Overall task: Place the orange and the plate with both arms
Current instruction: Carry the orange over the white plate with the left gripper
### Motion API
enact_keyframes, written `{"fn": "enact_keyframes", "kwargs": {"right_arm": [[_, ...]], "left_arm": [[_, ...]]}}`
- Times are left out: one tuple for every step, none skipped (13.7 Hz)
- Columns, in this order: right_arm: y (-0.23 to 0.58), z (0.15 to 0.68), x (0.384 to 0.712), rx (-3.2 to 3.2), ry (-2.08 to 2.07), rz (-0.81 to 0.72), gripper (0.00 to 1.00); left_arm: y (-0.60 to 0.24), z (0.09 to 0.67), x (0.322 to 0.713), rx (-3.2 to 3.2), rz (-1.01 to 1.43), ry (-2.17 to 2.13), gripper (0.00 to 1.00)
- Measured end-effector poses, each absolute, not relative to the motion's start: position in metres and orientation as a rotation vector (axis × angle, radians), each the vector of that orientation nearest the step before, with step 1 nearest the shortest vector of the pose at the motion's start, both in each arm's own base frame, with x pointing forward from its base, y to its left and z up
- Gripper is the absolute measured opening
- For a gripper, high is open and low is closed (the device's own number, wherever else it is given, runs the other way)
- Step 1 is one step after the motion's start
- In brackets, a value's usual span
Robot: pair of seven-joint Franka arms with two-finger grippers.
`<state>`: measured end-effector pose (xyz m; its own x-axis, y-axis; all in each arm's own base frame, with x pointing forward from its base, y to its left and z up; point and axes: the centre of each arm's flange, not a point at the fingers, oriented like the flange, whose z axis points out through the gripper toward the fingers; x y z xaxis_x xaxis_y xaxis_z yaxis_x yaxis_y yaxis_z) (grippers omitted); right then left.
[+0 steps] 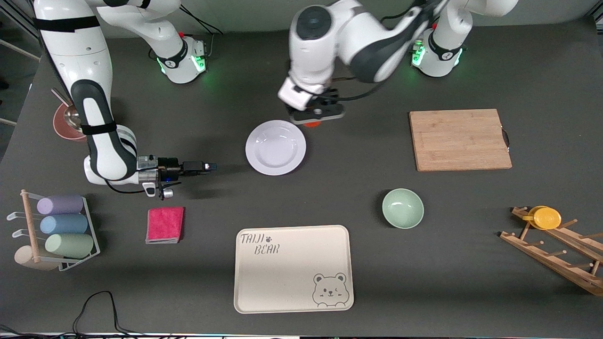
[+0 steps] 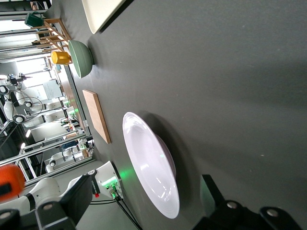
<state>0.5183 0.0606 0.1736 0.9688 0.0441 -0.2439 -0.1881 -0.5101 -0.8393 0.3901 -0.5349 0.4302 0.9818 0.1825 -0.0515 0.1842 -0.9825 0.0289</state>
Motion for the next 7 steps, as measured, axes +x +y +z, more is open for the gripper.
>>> {"fn": "enact_keyframes", "kwargs": {"right_arm": [[0.06, 0.169, 0.517, -2.091, 0.098, 0.287, 1.0], [0.059, 0.165, 0.516, -2.094, 0.096, 0.29, 1.0], [0.059, 0.161, 0.515, -2.095, 0.095, 0.294, 1.0], [0.058, 0.157, 0.513, -2.096, 0.099, 0.3, 1.0], [0.058, 0.155, 0.512, -2.096, 0.103, 0.303, 1.0], [0.058, 0.153, 0.512, -2.094, 0.107, 0.302, 1.0], [0.058, 0.151, 0.511, -2.091, 0.102, 0.295, 1.0]], "left_arm": [[-0.561, 0.414, 0.382, 3.1, -0.077, 0.293, 0.68], [-0.584, 0.396, 0.375, 3.105, -0.08, 0.294, 0.68], [-0.602, 0.379, 0.37, 3.107, -0.083, 0.291, 0.68], [-0.619, 0.359, 0.364, 3.105, -0.086, 0.282, 0.68], [-0.63, 0.339, 0.36, 3.097, -0.089, 0.267, 0.68], [-0.638, 0.32, 0.356, 3.097, -0.097, 0.252, 0.68], [-0.643, 0.302, 0.353, 3.107, -0.095, 0.245, 0.68]]}}
